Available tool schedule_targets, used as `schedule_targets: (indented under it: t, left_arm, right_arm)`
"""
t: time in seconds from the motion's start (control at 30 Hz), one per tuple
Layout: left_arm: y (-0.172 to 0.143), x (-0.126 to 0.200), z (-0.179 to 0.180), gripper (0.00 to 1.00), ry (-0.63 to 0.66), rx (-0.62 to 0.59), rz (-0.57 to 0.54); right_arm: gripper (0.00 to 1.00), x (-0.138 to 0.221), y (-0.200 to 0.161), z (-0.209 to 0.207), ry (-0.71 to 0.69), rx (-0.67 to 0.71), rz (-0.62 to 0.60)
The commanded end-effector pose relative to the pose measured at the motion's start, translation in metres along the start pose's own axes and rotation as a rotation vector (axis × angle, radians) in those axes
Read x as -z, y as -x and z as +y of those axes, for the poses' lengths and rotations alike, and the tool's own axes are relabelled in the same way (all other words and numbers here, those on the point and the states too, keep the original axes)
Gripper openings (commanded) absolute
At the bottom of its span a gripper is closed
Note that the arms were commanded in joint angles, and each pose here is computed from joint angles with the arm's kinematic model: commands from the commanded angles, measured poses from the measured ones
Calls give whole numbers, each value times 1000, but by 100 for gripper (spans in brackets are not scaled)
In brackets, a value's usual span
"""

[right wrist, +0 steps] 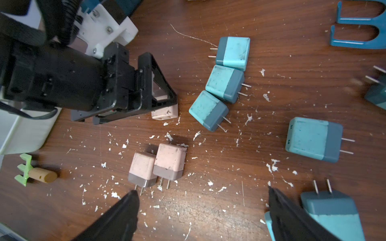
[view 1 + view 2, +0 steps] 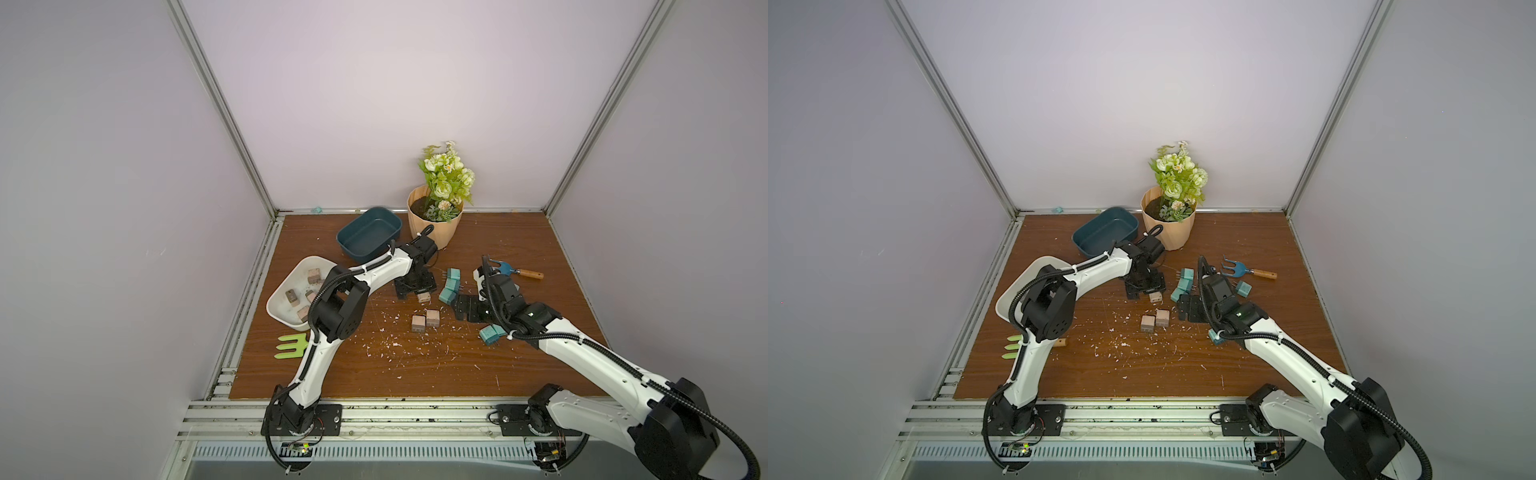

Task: Place the plugs by color into the storage box
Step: Move the plug to the center of the board, then pick up the plug from the center of the board.

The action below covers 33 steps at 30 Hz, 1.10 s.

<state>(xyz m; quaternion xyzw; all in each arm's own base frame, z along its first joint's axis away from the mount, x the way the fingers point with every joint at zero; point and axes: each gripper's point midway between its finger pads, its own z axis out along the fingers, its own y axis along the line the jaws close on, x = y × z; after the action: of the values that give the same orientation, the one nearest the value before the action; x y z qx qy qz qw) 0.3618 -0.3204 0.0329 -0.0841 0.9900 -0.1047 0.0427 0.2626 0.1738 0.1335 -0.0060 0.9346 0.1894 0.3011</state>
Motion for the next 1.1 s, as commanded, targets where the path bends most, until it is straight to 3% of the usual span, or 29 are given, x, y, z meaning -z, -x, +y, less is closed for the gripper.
schedule_targets:
  t: [0.0, 0.3, 0.5, 0.73, 1.07]
  left_arm:
    - [-10, -1, 23, 81, 115, -23, 4]
    - [-7, 25, 35, 78, 136, -53, -62]
    - [11, 45, 29, 77, 141, -96, -155]
    - [10, 27, 15, 91, 123, -150, -113]
    - [-14, 1, 34, 93, 183, -81, -30]
  right_arm:
    - [99, 7, 9, 7, 35, -26, -41]
    - [98, 3, 8, 8, 42, -32, -32]
    - [98, 3, 9, 9, 42, -29, -30]
    - [98, 0, 6, 8, 39, -24, -21]
    - [98, 0, 2, 5, 33, -30, -17]
